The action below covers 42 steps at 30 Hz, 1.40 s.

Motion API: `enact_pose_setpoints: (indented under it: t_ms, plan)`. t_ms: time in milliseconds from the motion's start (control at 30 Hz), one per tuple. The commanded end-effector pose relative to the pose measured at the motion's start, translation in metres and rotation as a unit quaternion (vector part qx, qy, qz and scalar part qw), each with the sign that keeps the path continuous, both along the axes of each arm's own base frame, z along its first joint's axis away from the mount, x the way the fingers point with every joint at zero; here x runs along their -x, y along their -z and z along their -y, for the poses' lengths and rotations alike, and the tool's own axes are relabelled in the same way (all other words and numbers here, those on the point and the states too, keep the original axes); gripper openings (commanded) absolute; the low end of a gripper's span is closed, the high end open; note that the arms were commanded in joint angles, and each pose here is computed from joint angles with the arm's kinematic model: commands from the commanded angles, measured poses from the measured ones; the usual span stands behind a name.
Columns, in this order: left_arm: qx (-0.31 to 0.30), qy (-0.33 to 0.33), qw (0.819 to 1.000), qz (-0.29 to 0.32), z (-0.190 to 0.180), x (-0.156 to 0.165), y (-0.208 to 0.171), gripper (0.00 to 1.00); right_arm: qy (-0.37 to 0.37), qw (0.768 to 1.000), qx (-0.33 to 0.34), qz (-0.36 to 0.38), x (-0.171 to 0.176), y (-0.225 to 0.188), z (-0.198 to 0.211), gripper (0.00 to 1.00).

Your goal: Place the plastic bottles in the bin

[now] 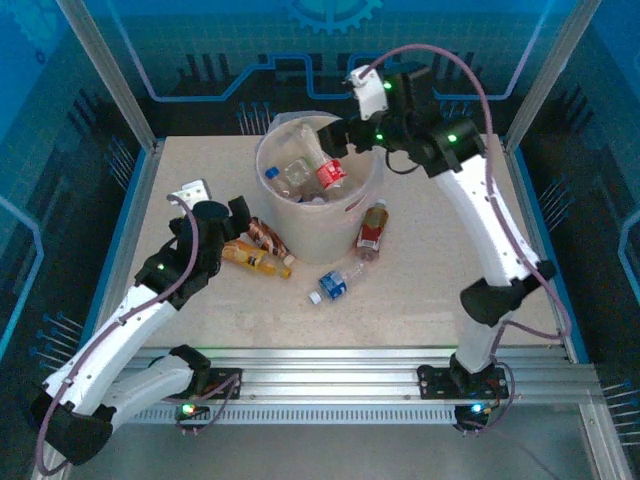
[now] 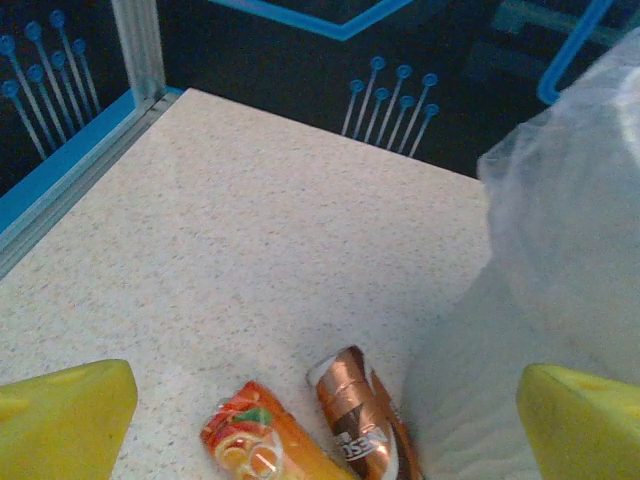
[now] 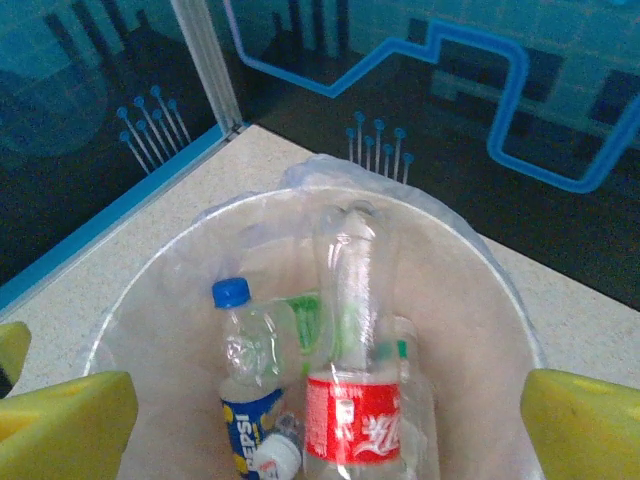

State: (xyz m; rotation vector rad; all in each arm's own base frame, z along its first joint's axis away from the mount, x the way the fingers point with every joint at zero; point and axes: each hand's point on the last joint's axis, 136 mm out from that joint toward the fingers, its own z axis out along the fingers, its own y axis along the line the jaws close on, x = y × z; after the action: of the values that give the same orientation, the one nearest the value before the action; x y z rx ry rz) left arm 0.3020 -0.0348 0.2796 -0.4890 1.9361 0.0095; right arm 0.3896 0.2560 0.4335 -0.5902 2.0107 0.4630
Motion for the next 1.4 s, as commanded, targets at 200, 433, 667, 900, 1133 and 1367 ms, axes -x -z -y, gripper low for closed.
enact_pose_setpoints:
  t_ms: [200, 433, 667, 900, 1133, 1367]
  plan:
    - [0.044, -0.057, 0.996, -0.058, -0.028, 0.011, 0.049, 0.99, 0.173, 0.981, -0.007, -0.086, 0.011, 0.055, 0.098, 1.00]
    - [0.108, -0.064, 0.987, -0.099, -0.031, 0.006, 0.088, 0.99, 0.252, 0.954, -0.027, -0.160, 0.026, 0.114, 0.153, 1.00]
    - [0.145, -0.114, 0.973, -0.139, -0.035, 0.009, 0.121, 0.99, 0.316, 0.919, -0.008, -0.236, 0.039, 0.175, 0.190, 1.00]
    - [0.193, -0.157, 0.948, -0.198, -0.027, 0.011, 0.155, 0.99, 0.363, 0.885, 0.021, -0.289, 0.048, 0.218, 0.212, 1.00]
    - [0.229, -0.157, 0.937, -0.211, -0.015, 0.000, 0.174, 0.99, 0.372, 0.869, 0.039, -0.323, 0.054, 0.244, 0.216, 1.00]
    - [0.255, -0.180, 0.925, -0.216, -0.010, -0.007, 0.191, 0.99, 0.370, 0.870, 0.032, -0.325, 0.055, 0.250, 0.213, 1.00]
